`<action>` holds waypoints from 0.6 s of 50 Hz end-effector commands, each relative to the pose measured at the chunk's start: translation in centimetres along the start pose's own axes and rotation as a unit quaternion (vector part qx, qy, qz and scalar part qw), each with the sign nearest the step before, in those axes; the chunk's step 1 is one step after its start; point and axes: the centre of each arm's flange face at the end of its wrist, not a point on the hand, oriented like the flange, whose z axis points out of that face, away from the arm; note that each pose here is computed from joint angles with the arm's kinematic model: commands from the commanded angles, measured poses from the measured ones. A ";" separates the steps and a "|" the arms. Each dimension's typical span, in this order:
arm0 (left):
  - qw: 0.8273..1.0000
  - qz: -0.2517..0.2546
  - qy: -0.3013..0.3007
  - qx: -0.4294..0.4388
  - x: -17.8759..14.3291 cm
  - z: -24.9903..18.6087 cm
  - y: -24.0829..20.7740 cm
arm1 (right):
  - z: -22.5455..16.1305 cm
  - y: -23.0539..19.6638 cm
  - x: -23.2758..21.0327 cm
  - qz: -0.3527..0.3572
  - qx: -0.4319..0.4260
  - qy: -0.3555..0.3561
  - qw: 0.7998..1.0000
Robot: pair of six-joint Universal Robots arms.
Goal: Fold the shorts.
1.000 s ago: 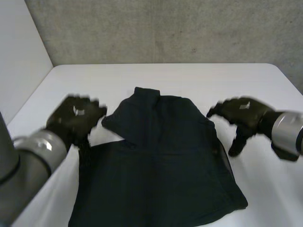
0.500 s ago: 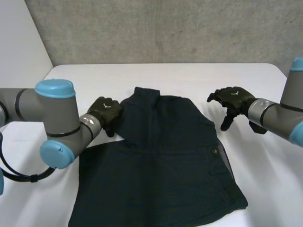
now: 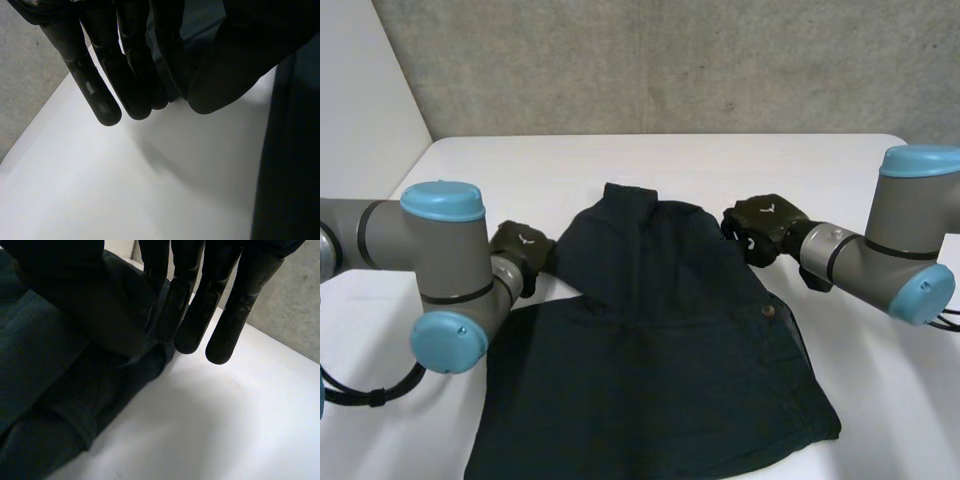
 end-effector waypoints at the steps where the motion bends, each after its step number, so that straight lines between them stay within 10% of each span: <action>1: 1.000 -0.002 0.000 0.003 -0.5 -1.6 -0.4 | -0.9 -1.8 -2.3 -0.056 0.020 -0.014 0.998; 8: 1.000 -0.006 -0.010 0.011 -1.4 -3.0 -1.0 | -1.5 -2.5 -7.3 -0.224 0.049 -0.044 0.972; 17: 1.000 -0.011 -0.015 0.021 -1.9 -4.5 -1.7 | -0.9 -1.1 -7.5 -0.490 0.041 0.054 0.869; 30: 1.000 -0.011 -0.016 0.022 -2.0 -4.7 -1.7 | -0.8 -4.9 -5.5 -0.494 0.107 0.155 0.849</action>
